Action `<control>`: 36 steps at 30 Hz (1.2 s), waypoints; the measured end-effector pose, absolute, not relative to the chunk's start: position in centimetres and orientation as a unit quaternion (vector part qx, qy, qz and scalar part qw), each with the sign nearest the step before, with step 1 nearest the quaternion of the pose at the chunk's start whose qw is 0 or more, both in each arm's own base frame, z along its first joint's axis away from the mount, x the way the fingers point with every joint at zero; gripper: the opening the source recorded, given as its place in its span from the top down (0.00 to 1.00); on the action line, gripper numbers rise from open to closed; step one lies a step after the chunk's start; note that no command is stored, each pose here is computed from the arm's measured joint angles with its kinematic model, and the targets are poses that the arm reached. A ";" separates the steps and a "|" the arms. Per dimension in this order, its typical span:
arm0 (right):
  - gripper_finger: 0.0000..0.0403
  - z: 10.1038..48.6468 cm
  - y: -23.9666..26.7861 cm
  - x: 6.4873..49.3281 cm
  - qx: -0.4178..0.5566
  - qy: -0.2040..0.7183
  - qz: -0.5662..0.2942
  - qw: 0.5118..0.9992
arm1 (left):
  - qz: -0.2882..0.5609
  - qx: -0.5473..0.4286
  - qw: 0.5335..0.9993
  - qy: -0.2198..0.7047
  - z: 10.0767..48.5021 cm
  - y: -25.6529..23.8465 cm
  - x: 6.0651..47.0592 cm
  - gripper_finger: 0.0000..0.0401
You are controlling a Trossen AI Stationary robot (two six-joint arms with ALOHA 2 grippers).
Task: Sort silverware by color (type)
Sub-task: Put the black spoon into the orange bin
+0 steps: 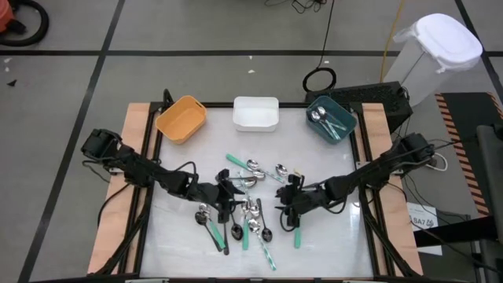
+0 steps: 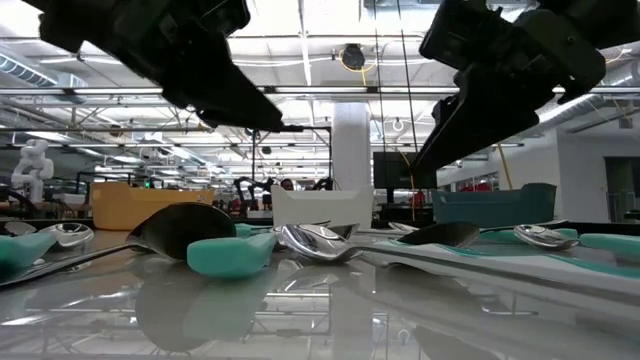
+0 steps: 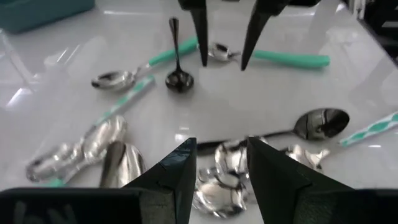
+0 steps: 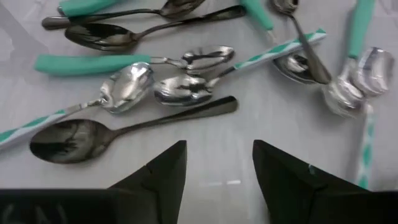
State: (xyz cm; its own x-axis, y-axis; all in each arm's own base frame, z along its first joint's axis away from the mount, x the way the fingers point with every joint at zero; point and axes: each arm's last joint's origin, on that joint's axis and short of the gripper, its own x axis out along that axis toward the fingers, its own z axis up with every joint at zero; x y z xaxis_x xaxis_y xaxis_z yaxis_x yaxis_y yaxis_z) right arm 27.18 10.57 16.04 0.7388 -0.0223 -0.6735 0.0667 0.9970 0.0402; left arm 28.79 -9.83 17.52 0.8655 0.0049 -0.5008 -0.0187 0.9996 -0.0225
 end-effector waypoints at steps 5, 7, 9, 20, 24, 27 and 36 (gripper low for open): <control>0.56 15.2 11.6 28.1 0.026 0.363 -0.017 0.931 | 0.019 -0.021 0.964 0.265 16.3 -12.0 28.3 0.64; 0.56 14.8 12.0 28.4 0.024 0.369 -0.015 0.929 | 0.021 -0.028 0.962 0.271 15.8 -12.6 28.1 0.64; 0.56 14.5 12.6 28.6 0.027 0.373 -0.011 0.928 | 0.022 -0.040 0.962 0.270 15.5 -13.1 28.1 0.64; 0.56 14.8 15.1 27.5 -0.026 0.436 -0.036 0.899 | 0.063 -0.035 0.967 0.242 15.6 -12.5 28.6 0.64; 0.56 14.7 15.4 26.7 -0.044 0.464 -0.050 0.883 | 0.071 -0.027 0.966 0.246 15.3 -12.0 28.9 0.64; 0.56 14.6 15.4 26.5 -0.049 0.474 -0.055 0.878 | 0.079 -0.026 0.965 0.248 14.9 -11.5 29.2 0.64; 0.56 14.7 14.6 26.0 -0.067 0.497 -0.067 0.863 | 0.096 0.013 0.965 0.242 15.2 -9.4 30.1 0.64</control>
